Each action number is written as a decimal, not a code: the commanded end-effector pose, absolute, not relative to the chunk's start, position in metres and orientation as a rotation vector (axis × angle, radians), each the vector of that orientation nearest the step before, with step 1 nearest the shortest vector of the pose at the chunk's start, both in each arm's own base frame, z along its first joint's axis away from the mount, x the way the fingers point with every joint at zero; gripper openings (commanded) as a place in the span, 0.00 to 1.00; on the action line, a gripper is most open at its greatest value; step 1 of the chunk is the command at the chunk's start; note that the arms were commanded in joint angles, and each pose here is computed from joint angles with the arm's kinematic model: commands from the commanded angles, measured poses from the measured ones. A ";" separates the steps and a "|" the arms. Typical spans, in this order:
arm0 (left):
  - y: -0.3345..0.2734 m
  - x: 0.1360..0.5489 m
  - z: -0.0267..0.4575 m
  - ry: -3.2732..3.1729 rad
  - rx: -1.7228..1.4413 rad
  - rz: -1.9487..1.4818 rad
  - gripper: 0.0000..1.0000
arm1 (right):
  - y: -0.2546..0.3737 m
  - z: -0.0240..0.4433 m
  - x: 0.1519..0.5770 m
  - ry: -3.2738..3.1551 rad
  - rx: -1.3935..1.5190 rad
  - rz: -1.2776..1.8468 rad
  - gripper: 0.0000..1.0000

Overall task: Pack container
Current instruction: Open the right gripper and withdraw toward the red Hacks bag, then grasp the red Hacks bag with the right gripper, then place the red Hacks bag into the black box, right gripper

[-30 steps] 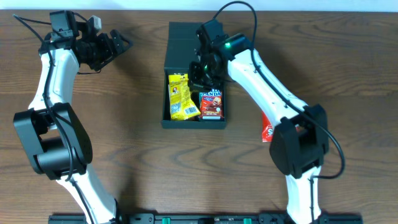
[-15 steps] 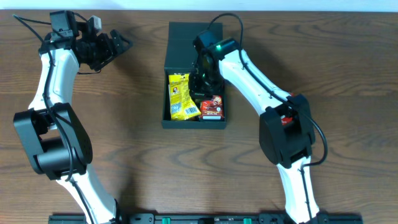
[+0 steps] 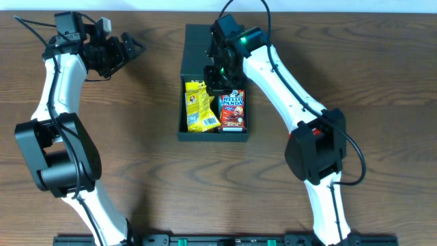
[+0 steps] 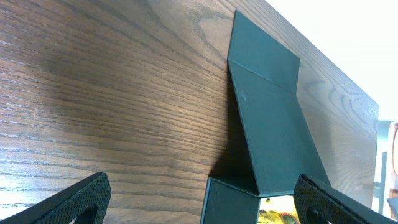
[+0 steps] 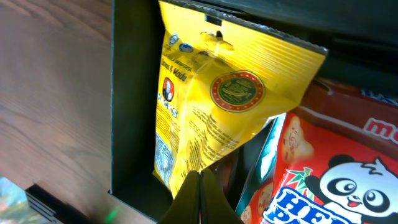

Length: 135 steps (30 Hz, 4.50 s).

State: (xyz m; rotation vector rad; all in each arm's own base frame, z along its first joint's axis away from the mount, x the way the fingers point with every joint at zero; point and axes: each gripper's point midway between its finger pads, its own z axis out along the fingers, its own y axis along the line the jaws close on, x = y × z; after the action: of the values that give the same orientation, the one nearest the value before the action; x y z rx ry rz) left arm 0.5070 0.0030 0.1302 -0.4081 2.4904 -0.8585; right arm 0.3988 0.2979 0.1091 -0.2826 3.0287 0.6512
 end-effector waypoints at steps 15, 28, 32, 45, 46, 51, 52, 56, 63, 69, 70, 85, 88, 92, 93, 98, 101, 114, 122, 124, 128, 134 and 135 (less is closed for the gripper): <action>0.004 0.505 0.128 2.494 -0.393 -0.856 0.95 | 0.284 0.037 0.368 3.224 -0.432 0.396 0.02; 0.004 0.505 0.128 2.494 -0.393 -0.855 0.95 | 0.299 0.120 0.400 2.977 -0.572 0.518 0.02; 0.005 0.505 0.127 2.498 -0.397 -0.848 0.95 | 0.268 0.215 0.430 2.725 -0.556 0.487 0.02; 0.008 0.503 0.124 2.513 -0.411 -0.824 0.95 | 0.045 0.144 0.425 3.084 -0.180 0.387 0.21; 0.008 0.503 0.124 2.513 -0.412 -0.824 0.95 | 0.037 0.137 0.423 3.090 -0.169 0.446 0.30; 0.008 0.503 0.124 2.513 -0.411 -0.824 0.95 | -0.001 0.095 0.405 3.072 -0.038 0.776 0.63; 0.008 0.503 0.123 2.513 -0.413 -0.819 0.95 | -0.006 0.088 0.402 3.068 -0.021 0.798 0.64; 0.011 0.503 0.122 2.519 -0.421 -0.796 0.95 | -0.020 0.054 0.391 3.071 0.048 0.829 0.65; 0.011 0.503 0.122 2.518 -0.421 -0.796 0.95 | -0.008 0.019 0.369 3.098 0.073 0.902 0.65; 0.011 0.503 0.122 2.518 -0.421 -0.797 0.95 | 0.012 0.005 0.359 3.103 0.103 0.977 0.09; 0.011 0.503 0.122 2.518 -0.421 -0.797 0.95 | 0.017 0.007 0.361 3.090 0.094 1.003 0.02; 0.010 0.502 0.121 2.526 -0.426 -0.799 0.95 | 0.124 0.201 0.461 2.506 -0.126 1.471 0.02; 0.010 0.502 0.121 2.526 -0.427 -0.799 0.95 | 0.156 0.236 0.461 2.474 -0.192 1.483 0.02; 0.010 0.501 0.121 2.528 -0.428 -0.800 0.95 | 0.210 0.249 0.445 2.503 -0.267 1.542 0.02; 0.010 0.501 0.121 2.528 -0.428 -0.800 0.95 | 0.222 0.248 0.440 2.521 -0.281 1.558 0.02; 0.010 0.501 0.121 2.528 -0.427 -0.799 0.95 | 0.277 0.217 0.413 2.691 -0.332 1.486 0.02; 0.011 0.501 0.121 2.527 -0.429 -0.799 0.95 | 0.296 0.203 0.404 2.744 -0.340 1.483 0.02; 0.011 0.500 0.120 2.531 -0.431 -0.800 0.95 | 0.310 0.119 0.402 3.059 0.088 1.089 0.02; 0.011 0.501 0.120 2.530 -0.425 -0.797 0.95 | 0.306 0.111 0.403 3.084 0.185 0.961 0.02; 0.012 0.501 0.120 2.530 -0.427 -0.794 0.95 | 0.304 0.109 0.401 3.098 0.193 0.943 0.02; 0.012 0.501 0.120 2.530 -0.427 -0.793 0.95 | 0.302 0.107 0.398 3.110 0.193 0.912 0.50; 0.012 0.501 0.120 2.531 -0.428 -0.794 0.95 | 0.308 0.127 0.405 3.047 0.067 1.006 0.92; 0.012 0.501 0.120 2.531 -0.428 -0.794 0.95 | 0.309 0.135 0.408 3.024 0.035 1.013 0.92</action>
State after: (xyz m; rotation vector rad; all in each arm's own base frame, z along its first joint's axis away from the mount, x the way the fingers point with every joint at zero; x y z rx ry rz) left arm 0.5027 0.0084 0.1236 -0.4414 2.5228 -0.8107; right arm 0.4003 0.3017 0.1088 0.1482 3.1023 0.9470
